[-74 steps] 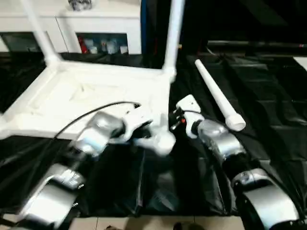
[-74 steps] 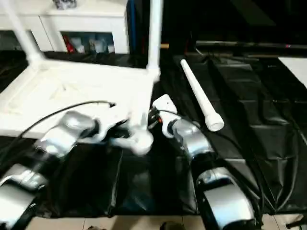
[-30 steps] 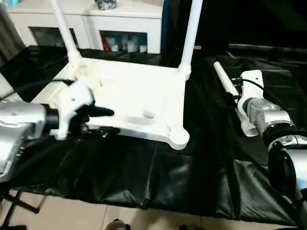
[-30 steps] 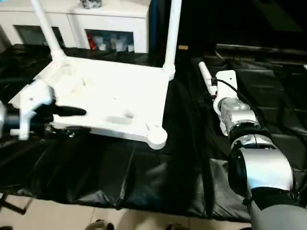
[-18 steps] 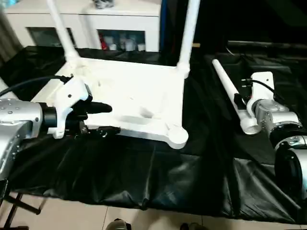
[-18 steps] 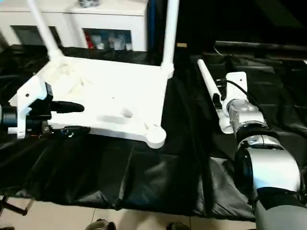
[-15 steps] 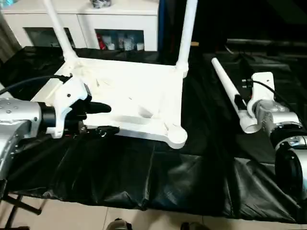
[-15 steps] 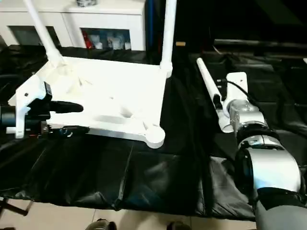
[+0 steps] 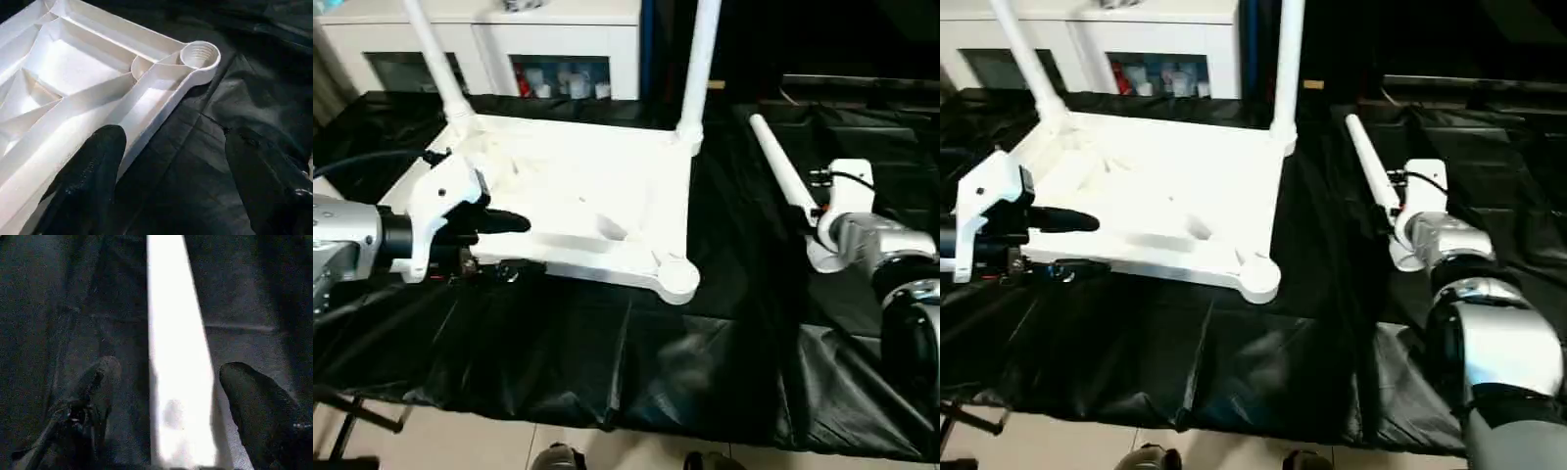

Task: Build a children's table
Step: Pick table leg

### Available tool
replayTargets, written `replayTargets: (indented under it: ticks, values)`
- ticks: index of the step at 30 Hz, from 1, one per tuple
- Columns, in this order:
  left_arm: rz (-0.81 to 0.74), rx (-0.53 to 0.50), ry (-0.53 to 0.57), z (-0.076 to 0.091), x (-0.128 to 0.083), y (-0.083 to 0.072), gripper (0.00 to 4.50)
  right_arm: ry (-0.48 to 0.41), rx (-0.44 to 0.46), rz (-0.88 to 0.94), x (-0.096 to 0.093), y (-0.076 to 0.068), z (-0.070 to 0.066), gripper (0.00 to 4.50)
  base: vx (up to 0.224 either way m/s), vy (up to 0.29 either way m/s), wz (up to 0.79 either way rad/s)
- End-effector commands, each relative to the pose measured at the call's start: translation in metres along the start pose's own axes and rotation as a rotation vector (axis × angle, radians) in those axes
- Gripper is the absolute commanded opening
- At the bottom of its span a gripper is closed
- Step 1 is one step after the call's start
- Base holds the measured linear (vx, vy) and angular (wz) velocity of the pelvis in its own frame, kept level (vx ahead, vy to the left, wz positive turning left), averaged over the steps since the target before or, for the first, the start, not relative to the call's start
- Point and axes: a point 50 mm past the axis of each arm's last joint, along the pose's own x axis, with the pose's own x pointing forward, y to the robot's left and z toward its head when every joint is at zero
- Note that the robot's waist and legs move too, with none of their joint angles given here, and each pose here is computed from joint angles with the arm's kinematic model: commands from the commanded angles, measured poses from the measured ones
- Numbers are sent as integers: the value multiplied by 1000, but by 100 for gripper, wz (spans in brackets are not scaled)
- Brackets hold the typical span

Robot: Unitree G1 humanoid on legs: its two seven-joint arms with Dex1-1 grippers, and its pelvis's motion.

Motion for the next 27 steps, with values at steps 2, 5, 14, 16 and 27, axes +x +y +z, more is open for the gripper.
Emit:
replayTargets:
  ticks: [2, 5, 14, 16, 27]
  values:
    - [1, 16, 16, 2, -7, 2, 372, 123, 23, 21, 0, -1, -17, 351, 0, 0, 0]
    - [5, 20, 22, 1, -7, 3, 374, 141, 11, 15, -1, -2, -17, 314, 0, 0, 0]
    - [17, 20, 20, 0, -7, 5, 374, 152, 12, 6, -3, -7, -16, 252, 0, 0, 0]
    - [18, 20, 18, 0, -7, 5, 374, 148, 10, 3, -3, -7, -16, 240, 0, 0, 0]
    - [93, -1, -89, 4, 21, 14, 401, -1, 90, 18, -4, -10, 1, 185, 0, 0, 0]
